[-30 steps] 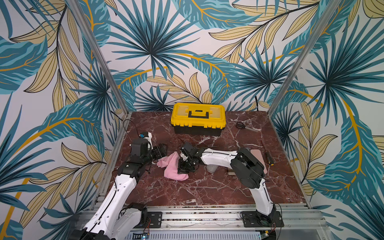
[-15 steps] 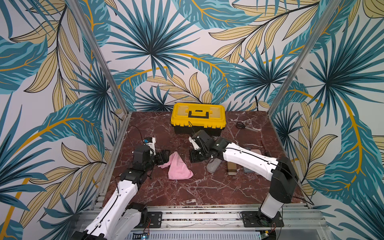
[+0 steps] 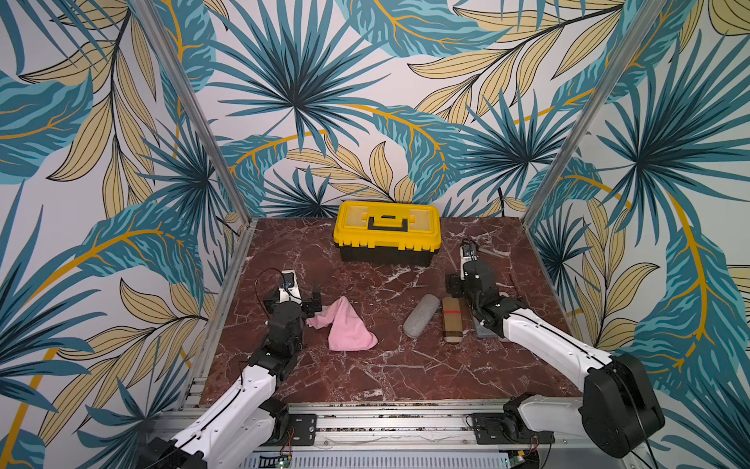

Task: Wipe the eyeglass case
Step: Reset both arms

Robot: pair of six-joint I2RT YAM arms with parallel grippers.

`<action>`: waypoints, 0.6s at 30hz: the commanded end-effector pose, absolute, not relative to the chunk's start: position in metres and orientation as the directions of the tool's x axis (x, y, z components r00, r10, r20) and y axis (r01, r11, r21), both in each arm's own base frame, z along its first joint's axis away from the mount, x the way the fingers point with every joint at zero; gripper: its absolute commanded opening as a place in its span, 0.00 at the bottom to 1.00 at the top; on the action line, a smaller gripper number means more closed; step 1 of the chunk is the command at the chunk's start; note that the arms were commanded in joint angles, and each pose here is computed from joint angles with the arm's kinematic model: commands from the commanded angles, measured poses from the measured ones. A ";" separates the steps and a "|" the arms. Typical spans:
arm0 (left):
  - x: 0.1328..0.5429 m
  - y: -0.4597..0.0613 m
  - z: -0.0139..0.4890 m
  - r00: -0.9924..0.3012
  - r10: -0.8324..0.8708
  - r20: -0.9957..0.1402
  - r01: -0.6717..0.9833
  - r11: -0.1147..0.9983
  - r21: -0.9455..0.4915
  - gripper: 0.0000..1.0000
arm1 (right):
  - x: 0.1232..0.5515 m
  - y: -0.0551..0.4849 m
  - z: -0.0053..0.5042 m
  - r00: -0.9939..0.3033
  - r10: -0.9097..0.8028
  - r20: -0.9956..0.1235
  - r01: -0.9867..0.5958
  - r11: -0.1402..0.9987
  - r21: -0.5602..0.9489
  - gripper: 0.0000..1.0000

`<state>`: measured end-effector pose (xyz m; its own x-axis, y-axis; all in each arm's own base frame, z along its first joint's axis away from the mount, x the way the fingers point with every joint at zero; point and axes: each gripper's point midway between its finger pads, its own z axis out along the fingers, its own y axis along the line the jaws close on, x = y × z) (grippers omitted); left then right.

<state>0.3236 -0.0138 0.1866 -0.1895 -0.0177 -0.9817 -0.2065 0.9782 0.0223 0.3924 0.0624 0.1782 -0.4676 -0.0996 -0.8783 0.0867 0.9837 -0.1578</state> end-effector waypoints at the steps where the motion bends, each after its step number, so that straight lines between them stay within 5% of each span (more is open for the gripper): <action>1: 0.331 0.005 0.174 -0.159 0.023 -0.987 -0.260 0.964 0.064 1.00 | 0.404 0.031 0.176 -0.417 -0.153 -0.896 0.193 0.948 -0.252 0.84; 18: 0.366 -0.009 0.152 -0.148 0.025 -0.989 0.027 0.999 0.021 1.00 | 0.398 -0.009 0.127 -0.299 -0.050 -0.953 0.240 0.963 -0.126 0.86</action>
